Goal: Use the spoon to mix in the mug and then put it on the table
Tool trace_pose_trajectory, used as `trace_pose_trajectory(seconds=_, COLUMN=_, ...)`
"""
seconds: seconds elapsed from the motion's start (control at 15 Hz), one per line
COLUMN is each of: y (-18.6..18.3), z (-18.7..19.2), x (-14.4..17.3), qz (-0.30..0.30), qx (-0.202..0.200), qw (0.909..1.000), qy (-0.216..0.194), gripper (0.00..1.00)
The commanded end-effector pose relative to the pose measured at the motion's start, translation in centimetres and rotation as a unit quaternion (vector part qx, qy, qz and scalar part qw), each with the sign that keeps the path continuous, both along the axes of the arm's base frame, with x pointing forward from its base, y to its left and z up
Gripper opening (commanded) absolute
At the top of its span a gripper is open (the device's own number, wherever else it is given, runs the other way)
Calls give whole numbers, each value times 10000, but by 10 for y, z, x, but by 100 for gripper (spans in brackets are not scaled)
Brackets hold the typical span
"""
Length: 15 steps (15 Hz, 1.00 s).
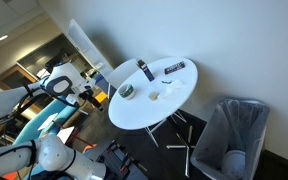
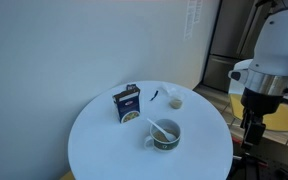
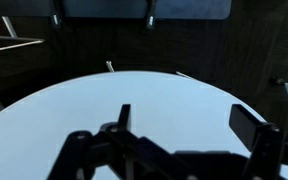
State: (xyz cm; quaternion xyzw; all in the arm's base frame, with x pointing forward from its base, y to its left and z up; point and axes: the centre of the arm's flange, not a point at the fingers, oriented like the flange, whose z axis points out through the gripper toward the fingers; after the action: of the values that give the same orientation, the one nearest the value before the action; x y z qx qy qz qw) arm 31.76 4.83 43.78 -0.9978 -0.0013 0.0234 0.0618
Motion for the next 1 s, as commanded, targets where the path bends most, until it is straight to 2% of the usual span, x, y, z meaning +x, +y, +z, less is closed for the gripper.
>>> trace_pose_trajectory(seconds=0.0, y=0, z=0, x=0, qz=0, qx=0, qw=10000, qy=0, gripper=100)
trace_pose_trajectory(seconds=0.07, y=0, z=0, x=0, qz=0, qx=0, qw=10000, qy=0, gripper=100)
trace_pose_trajectory(seconds=0.27, y=-1, z=11, x=39, qz=-262, qx=115, qw=9949, qy=-972, gripper=100)
trace_pose_trajectory(seconds=0.47, y=-6, z=32, x=78, qz=-265, qx=161, qw=9869, qy=-1581, gripper=100)
trace_pose_trajectory(seconds=0.67, y=-13, z=41, x=126, qz=-120, qx=262, qw=9836, qy=-1780, gripper=100)
trace_pose_trajectory(seconds=0.93, y=-18, z=34, x=181, qz=166, qx=37, qw=9819, qy=-1888, gripper=100)
